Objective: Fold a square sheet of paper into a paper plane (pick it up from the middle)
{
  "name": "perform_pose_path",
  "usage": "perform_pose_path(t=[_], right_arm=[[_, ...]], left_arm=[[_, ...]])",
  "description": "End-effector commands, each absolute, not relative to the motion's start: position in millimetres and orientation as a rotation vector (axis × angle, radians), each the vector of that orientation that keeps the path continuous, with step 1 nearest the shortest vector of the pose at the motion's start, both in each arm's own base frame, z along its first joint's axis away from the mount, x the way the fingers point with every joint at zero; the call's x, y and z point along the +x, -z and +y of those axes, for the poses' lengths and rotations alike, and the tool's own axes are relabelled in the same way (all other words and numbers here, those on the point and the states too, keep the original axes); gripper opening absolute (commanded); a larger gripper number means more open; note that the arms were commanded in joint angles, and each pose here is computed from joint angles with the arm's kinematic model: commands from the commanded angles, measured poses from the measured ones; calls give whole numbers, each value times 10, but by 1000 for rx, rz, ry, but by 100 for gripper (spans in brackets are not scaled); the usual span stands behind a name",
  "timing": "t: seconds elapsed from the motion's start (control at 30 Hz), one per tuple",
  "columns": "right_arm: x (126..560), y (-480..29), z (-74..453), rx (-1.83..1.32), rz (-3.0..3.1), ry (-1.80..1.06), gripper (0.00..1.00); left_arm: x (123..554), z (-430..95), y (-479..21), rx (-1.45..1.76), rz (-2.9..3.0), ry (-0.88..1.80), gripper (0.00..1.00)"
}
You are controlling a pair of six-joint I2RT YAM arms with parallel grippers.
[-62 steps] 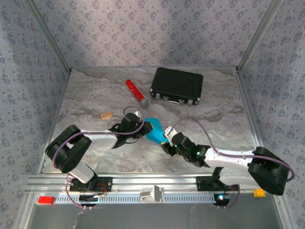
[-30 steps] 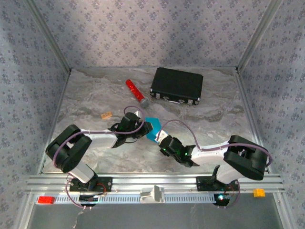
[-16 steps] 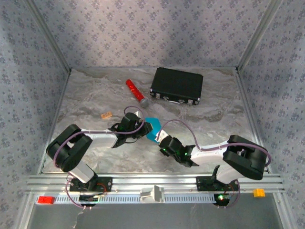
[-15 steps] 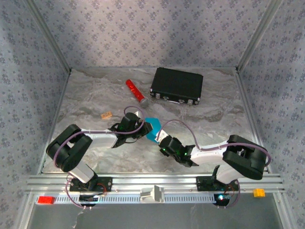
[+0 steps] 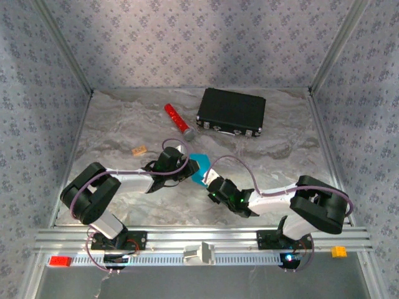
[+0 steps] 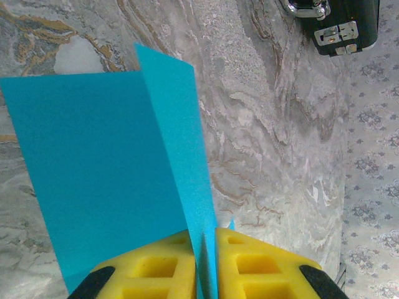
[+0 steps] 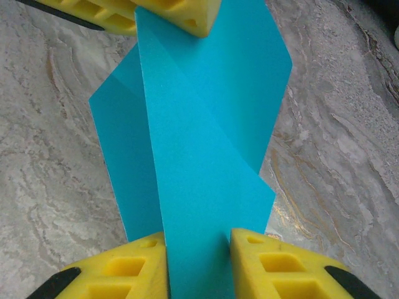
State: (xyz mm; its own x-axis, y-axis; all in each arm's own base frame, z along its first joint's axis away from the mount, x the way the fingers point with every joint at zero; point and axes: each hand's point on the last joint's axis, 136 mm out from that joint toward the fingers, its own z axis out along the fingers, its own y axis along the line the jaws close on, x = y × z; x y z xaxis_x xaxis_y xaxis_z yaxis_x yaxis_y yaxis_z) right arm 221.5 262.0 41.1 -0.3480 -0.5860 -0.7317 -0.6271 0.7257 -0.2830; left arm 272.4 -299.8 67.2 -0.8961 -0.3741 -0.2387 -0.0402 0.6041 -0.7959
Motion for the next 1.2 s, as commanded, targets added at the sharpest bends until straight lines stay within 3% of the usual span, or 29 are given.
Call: perform_pose_path(t=[0.0, 0.4, 0.73, 1.17], right_arm=[[2256, -450, 2644, -875, 2047, -65, 28], [2248, -450, 2662, -867, 2067, -88, 20], [2249, -494, 2709, -859, 2063, -116, 26], [2251, -449, 2668, -855, 2082, -105, 18]], left_arm=[[2768, -3033, -722, -303, 2442, 1212, 14], [2774, -3010, -721, -311, 2441, 1205, 14], [2778, -3003, -709, -317, 2445, 1198, 12], [2772, -3002, -710, -314, 2446, 1197, 12]])
